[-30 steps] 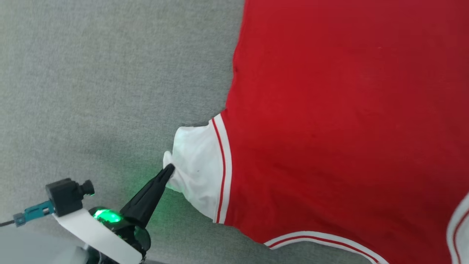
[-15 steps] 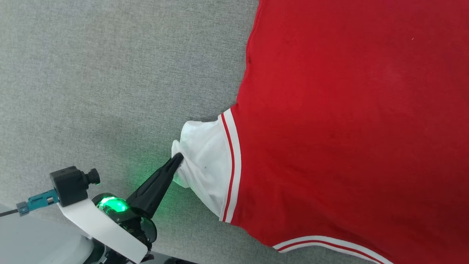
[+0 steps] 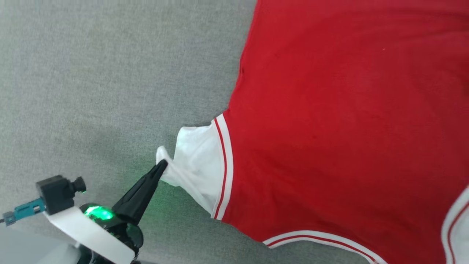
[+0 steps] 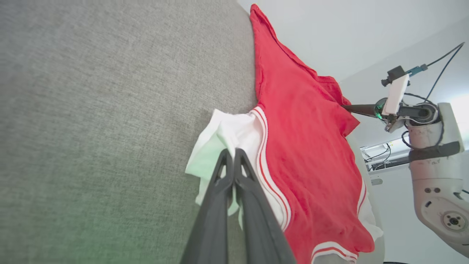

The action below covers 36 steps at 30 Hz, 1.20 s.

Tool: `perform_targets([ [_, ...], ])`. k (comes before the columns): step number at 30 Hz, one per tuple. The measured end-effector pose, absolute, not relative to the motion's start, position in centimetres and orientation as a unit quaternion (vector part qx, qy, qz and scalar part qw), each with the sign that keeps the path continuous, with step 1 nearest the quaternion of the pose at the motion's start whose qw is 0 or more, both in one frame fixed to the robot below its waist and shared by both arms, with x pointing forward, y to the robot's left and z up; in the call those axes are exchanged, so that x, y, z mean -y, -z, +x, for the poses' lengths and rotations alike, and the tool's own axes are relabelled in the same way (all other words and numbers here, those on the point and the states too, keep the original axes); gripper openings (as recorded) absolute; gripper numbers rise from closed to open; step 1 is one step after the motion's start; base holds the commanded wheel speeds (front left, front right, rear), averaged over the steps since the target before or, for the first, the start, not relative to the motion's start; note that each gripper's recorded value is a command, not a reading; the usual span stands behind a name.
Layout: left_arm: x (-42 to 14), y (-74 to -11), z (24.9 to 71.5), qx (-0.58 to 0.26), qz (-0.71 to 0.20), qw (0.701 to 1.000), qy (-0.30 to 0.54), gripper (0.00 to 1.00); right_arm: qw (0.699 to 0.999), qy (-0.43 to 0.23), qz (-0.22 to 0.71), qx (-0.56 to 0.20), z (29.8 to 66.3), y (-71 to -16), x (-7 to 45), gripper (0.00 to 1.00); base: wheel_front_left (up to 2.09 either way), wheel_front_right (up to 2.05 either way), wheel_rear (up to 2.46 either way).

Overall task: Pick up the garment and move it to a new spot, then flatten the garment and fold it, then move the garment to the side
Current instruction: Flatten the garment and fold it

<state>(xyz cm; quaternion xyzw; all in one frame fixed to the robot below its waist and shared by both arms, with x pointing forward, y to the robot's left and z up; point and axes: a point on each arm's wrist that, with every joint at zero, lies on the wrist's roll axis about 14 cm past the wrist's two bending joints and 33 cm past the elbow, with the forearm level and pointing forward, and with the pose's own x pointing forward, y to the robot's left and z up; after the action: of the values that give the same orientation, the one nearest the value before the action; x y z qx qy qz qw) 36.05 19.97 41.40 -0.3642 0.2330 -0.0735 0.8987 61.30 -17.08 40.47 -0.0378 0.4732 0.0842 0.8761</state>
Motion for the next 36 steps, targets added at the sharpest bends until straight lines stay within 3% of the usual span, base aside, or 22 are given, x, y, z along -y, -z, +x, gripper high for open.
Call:
perform_targets([
  [6, -19.9, -42.6, 35.4, -0.223, -0.358, 0.903, 0.088, 0.0, 0.879, -0.092, -0.048, -0.466, 57.2, -43.1, 19.6, 0.0, 0.0, 0.0, 0.0],
  [14, -19.2, -43.6, 35.5, -0.215, -0.351, 0.904, 0.118, 0.0, 0.847, -0.113, -0.068, -0.516, 47.4, -42.8, 22.3, 0.0, 0.0, 0.0, 0.0],
  [21, -18.3, -44.7, 35.8, -0.204, -0.348, 0.904, 0.144, 0.0, 0.806, -0.135, -0.052, -0.574, 37.7, -41.3, 22.3, 0.0, 0.0, 0.0, 0.0],
  [30, -17.6, -45.3, 35.9, -0.2, -0.343, 0.903, 0.163, 0.0, 0.739, -0.188, -0.026, -0.647, 28.3, -39.7, 19.4, 0.0, 0.0, 0.0, 0.0],
  [32, -17.5, -45.3, 35.8, -0.2, -0.343, 0.903, 0.164, 0.0, 0.729, -0.198, -0.017, -0.655, 27.1, -39.3, 18.5, 0.0, 0.0, 0.0, 0.0],
  [36, -17.5, -45.3, 35.7, -0.202, -0.343, 0.902, 0.166, 0.0, 0.737, -0.207, -0.011, -0.643, 27.1, -39.1, 17.6, 0.0, 0.0, 0.0, 0.0],
])
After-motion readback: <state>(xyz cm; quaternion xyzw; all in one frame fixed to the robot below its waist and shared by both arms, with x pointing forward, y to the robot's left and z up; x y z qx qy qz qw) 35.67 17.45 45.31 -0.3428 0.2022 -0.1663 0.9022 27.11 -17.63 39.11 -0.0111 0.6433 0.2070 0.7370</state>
